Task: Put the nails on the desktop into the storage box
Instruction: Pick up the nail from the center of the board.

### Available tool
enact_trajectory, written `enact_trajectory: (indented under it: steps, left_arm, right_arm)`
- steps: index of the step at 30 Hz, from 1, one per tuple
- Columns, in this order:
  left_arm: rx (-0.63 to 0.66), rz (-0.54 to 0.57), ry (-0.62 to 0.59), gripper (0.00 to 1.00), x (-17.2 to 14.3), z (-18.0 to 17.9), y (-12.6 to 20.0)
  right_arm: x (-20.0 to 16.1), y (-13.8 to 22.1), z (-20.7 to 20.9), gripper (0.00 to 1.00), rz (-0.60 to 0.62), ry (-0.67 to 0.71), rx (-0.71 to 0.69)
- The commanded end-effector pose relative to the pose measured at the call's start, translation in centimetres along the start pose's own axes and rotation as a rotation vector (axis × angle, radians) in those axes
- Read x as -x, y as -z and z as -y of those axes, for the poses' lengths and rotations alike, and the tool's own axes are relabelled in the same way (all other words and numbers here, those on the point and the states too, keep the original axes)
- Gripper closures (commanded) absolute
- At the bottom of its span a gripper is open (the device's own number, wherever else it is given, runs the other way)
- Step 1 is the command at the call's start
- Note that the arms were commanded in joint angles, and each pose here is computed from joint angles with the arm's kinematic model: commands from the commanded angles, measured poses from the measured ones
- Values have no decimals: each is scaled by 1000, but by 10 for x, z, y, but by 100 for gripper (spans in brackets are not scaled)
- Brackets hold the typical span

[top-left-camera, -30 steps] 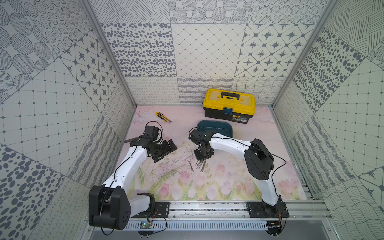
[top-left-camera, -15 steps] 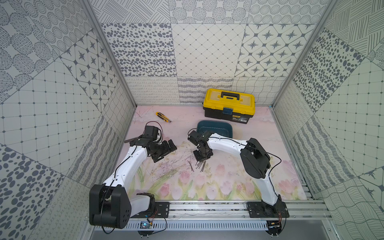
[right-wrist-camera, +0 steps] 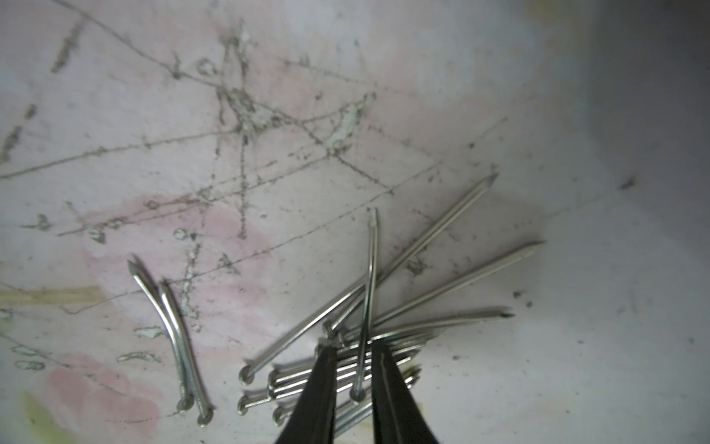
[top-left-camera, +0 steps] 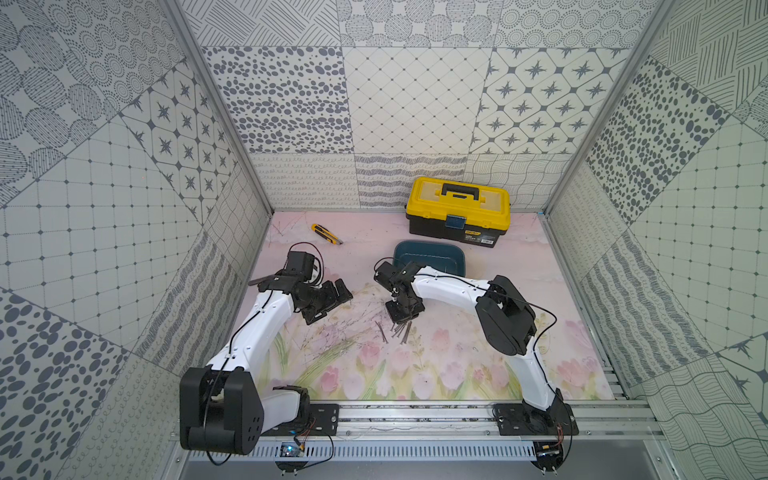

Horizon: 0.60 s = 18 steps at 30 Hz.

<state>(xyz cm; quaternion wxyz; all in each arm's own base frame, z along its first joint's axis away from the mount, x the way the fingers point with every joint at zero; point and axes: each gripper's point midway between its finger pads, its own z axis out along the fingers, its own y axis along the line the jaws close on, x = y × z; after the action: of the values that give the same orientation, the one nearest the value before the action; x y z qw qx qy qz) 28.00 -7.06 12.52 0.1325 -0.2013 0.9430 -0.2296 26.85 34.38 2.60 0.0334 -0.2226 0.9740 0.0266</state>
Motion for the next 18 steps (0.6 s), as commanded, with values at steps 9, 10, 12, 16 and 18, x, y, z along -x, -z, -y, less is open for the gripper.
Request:
enact_trajectory:
  steps: [9,10,12,16,18]
  left_arm:
    - [-16,-38,4,1,-6,-1,-2]
    - [-17,-38,5,1,-6,-1,-2]
    - [-18,-38,6,0,-5,-1,-3]
    - [-23,-37,10,1,-4,0,-3]
    - [-28,-35,11,0,-4,1,-3]
  right_arm:
    - [3,-7,6,90,-3,15,-31]
    - [3,-6,7,93,-1,14,-36]
    - [4,-2,9,98,8,14,-44]
    - [7,9,13,100,31,10,-54]
    - [8,19,15,100,44,8,-61]
